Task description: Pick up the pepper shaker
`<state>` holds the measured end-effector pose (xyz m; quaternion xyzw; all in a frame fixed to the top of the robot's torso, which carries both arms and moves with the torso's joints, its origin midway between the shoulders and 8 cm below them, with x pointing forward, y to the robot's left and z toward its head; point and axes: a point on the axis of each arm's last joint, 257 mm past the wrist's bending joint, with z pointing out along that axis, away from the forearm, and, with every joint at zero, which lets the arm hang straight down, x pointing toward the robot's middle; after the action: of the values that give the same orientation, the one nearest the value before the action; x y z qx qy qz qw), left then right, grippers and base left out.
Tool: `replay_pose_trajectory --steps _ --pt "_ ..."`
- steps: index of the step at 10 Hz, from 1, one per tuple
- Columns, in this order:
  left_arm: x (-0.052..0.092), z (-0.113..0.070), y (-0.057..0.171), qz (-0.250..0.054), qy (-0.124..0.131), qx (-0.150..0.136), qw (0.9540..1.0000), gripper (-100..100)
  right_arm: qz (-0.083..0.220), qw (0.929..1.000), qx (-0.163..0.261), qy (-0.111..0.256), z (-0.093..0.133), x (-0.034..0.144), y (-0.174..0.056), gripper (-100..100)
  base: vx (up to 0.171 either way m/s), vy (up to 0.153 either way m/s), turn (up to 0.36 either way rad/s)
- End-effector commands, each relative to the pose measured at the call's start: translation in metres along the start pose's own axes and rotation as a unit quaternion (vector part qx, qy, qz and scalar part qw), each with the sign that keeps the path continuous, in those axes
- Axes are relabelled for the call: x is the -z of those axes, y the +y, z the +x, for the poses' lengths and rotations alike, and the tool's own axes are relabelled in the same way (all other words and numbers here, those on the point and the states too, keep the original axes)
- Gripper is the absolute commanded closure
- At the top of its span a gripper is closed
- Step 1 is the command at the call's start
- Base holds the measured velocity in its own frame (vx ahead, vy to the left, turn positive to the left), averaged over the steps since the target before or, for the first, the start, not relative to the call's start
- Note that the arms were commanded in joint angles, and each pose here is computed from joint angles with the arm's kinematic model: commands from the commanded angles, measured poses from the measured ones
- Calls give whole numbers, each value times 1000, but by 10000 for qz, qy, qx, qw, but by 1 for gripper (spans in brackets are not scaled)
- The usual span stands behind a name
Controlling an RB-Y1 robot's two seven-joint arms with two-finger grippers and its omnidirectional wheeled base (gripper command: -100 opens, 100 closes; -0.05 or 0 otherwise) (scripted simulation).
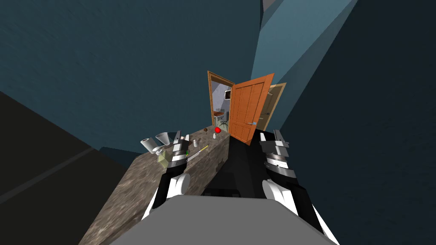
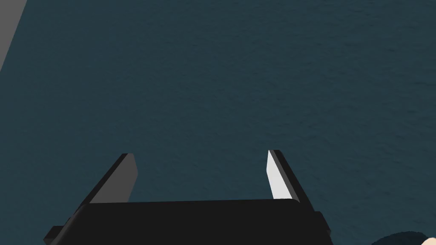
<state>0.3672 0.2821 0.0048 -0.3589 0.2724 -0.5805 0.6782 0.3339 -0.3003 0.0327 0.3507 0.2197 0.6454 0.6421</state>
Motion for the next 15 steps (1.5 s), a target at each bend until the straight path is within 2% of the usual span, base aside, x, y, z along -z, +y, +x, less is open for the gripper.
replay_pose_trajectory --steps 1,5,9,10,13,14,15 --pt "2 1 1 -44 155 -122 9998 -100 0 10000 0 0 0 0 0 0 -23 4 -78" --pt "9 1 7 -245 526 -449 9973 -100 0 10000 0 0 0 0 0 0 -48 28 -114" --pt "21 -4 23 -667 944 -855 9896 -100 0 10000 0 0 0 0 0 0 -56 27 -169" --pt "21 -3 23 -667 980 -873 9891 -100 0 10000 0 0 0 0 0 0 -38 23 -50" --pt "35 -10 42 -1156 1324 -1214 9769 -100 0 10000 0 0 0 0 0 0 -41 11 -179" --pt "35 -9 43 -1156 1370 -1237 9760 -100 0 10000 0 0 0 0 0 0 -35 22 -48" --pt "41 -12 51 -1352 1507 -1365 9697 -100 0 10000 1 0 0 0 0 0 -30 15 -122"
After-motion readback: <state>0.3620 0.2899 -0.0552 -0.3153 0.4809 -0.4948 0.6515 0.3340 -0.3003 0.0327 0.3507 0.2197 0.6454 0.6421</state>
